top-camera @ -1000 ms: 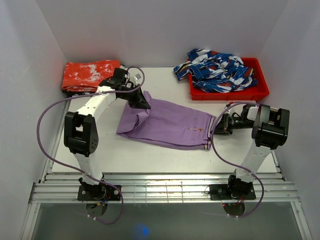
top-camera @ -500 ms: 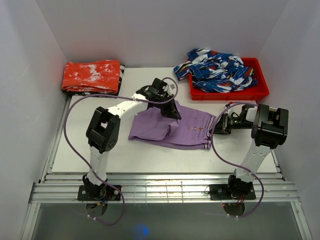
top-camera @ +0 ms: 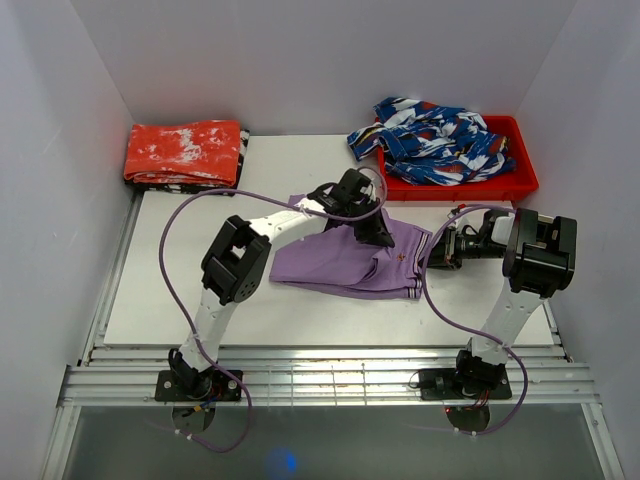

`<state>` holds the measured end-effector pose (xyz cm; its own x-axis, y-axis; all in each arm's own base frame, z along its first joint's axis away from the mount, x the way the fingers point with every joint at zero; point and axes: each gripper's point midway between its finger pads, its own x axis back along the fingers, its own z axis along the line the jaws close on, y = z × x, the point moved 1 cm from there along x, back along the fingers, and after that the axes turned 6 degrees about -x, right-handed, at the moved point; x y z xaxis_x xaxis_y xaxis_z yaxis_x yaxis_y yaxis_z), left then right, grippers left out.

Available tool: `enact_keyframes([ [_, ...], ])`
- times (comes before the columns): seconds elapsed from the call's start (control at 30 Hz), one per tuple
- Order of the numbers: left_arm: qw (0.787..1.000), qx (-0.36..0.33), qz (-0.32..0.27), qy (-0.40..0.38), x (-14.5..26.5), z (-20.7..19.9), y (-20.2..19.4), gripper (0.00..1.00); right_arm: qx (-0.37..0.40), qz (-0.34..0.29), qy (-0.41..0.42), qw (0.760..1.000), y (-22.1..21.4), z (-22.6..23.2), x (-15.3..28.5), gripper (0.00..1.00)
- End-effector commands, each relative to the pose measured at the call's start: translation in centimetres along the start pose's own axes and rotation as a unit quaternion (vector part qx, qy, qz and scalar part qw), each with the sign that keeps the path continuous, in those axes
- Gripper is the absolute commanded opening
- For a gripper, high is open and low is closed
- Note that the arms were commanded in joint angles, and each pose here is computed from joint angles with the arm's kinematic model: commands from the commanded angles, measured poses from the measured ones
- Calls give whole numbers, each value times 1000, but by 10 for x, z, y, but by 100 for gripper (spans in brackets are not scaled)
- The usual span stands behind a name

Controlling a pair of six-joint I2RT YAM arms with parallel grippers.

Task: Fold and stack the trousers
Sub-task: Fold the trousers

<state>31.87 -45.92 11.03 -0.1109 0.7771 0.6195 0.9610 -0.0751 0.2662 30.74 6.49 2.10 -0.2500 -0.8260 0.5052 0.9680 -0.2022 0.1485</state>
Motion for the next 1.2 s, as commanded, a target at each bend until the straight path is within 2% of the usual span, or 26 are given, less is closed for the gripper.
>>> enact_keyframes([
  [0.0,998,-25,-43,-44,3,-43,21,0,14,0,-19,1000,-2,-8,-2,8],
  [0.2,997,-42,-47,-53,-10,-57,23,0,18,7,-17,1000,-5,-7,-4,8],
  [0.47,997,-42,-24,-55,-32,-56,6,0,20,8,-14,1000,-5,-7,-3,8],
  [0.87,994,-67,-34,-83,-31,-81,5,0,27,14,-17,999,-6,-8,-3,8],
  [1.17,994,-65,-20,-87,-45,-79,-3,0,32,14,-14,999,-3,-6,-2,8],
])
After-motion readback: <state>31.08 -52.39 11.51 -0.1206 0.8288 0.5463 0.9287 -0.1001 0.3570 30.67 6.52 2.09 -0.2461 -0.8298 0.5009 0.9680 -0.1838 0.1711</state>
